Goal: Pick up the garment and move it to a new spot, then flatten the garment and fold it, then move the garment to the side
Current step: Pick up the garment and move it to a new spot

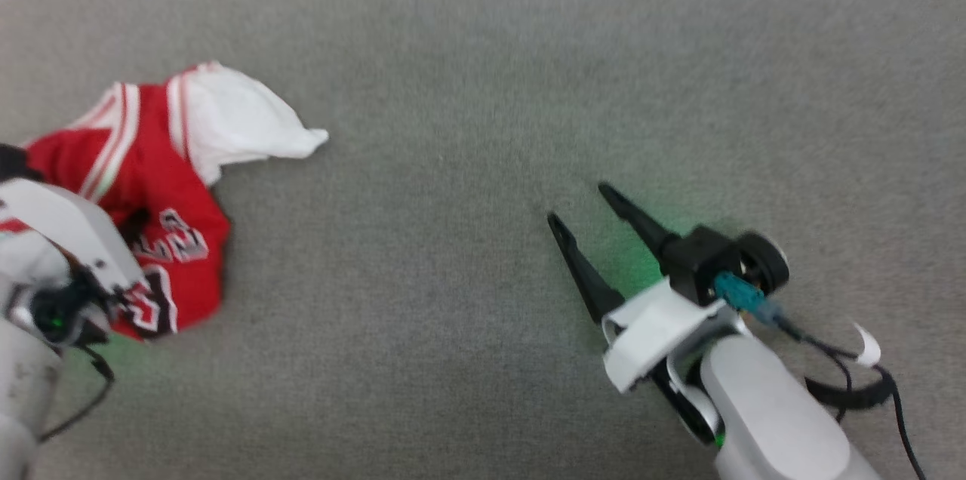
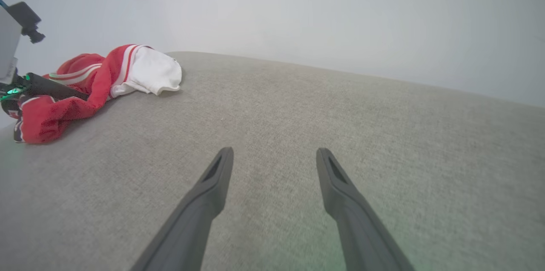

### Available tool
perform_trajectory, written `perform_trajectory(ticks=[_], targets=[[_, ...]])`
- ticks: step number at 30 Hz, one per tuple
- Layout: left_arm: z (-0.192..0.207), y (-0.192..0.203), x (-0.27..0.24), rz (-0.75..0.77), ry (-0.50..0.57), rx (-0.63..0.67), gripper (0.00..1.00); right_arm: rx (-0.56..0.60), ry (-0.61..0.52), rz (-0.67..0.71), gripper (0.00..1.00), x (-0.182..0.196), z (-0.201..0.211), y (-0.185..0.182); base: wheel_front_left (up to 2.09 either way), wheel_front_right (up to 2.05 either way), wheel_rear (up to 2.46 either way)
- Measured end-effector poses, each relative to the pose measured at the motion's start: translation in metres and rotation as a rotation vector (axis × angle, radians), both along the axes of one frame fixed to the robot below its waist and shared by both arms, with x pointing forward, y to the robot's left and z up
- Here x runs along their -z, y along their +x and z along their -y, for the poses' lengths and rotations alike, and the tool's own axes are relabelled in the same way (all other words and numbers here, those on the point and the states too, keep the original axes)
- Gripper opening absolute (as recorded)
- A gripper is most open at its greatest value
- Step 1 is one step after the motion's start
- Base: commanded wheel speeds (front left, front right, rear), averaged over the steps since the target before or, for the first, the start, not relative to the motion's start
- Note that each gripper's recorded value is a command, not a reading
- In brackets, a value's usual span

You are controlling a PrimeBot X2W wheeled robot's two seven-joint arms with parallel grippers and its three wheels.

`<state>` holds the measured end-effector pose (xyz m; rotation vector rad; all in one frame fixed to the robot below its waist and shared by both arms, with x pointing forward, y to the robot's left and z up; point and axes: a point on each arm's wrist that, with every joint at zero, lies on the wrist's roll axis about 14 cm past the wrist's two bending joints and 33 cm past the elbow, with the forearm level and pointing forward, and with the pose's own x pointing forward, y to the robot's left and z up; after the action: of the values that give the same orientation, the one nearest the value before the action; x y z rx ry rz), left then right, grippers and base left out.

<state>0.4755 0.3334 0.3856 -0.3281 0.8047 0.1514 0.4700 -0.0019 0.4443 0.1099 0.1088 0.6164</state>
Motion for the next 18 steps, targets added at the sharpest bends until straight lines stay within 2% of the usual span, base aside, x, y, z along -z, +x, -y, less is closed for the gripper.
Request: perform_trajectory(ticks=[3,10,18], targets=[[0.014,0.001,-0.022,0.093,-0.014,0.034,0.0,0.033,0.017,-0.017,1.0,-0.004,0.01,-0.013,0.0,0.0,0.0],[0.046,0.007,-0.112,0.366,-0.022,0.158,0.0,0.128,0.045,-0.01,1.0,-0.022,0.041,-0.037,0.0,0.0,0.0],[0.149,-0.007,-0.184,0.544,-0.161,0.44,0.0,0.26,0.098,0.068,1.0,-0.056,0.082,-0.05,0.0,0.0,0.0]])
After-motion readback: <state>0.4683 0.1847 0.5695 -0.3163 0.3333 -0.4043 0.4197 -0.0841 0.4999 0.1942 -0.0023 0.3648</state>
